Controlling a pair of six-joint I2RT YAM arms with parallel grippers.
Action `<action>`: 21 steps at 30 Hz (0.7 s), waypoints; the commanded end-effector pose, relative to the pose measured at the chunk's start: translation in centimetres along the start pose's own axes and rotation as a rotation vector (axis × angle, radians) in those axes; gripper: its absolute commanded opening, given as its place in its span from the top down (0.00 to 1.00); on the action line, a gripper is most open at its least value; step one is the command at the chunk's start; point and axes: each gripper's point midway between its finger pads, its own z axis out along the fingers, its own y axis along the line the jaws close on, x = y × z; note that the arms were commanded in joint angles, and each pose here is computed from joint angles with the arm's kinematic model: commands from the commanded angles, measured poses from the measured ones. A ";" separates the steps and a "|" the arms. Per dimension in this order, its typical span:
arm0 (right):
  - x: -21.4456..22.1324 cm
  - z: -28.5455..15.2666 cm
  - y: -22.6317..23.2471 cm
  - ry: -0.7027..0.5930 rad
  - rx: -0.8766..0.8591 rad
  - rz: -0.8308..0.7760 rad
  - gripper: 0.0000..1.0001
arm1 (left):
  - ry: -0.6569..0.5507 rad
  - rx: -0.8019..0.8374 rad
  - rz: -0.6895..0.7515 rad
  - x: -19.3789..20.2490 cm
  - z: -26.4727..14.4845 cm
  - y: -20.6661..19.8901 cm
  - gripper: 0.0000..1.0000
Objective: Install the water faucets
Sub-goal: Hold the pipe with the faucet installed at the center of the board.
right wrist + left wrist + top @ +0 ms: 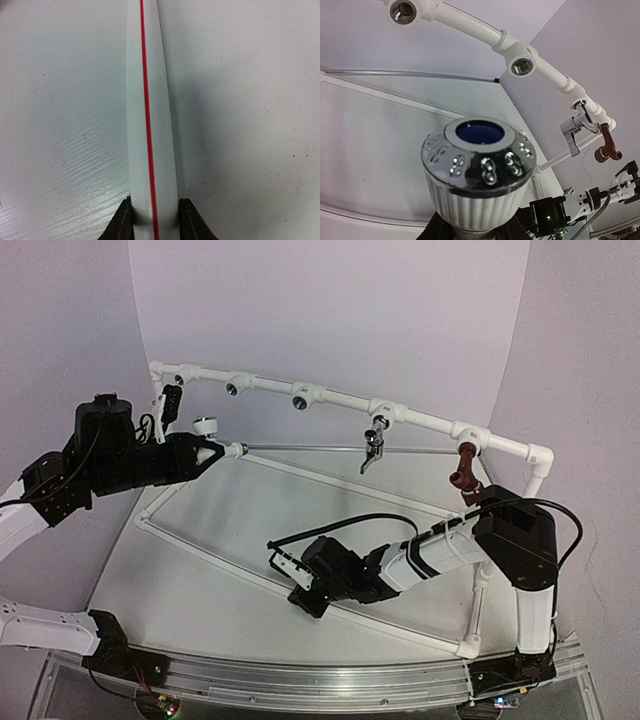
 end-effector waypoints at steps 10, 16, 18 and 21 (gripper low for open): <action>0.6 0.7 1.5 0.000 -0.084 0.036 1.00 | -0.085 0.123 0.063 -3.2 0.1 -4.7 1.00; -0.8 1.0 0.1 -0.030 0.002 -0.003 1.00 | -0.208 0.110 0.202 -3.2 0.4 -8.6 1.00; -0.9 1.3 0.1 -0.031 0.001 0.009 1.00 | -0.284 0.087 0.223 -3.6 0.3 -8.8 1.00; -0.7 1.6 0.4 -0.026 -0.014 0.011 1.00 | -0.428 0.078 0.251 -4.1 -0.7 -8.2 1.00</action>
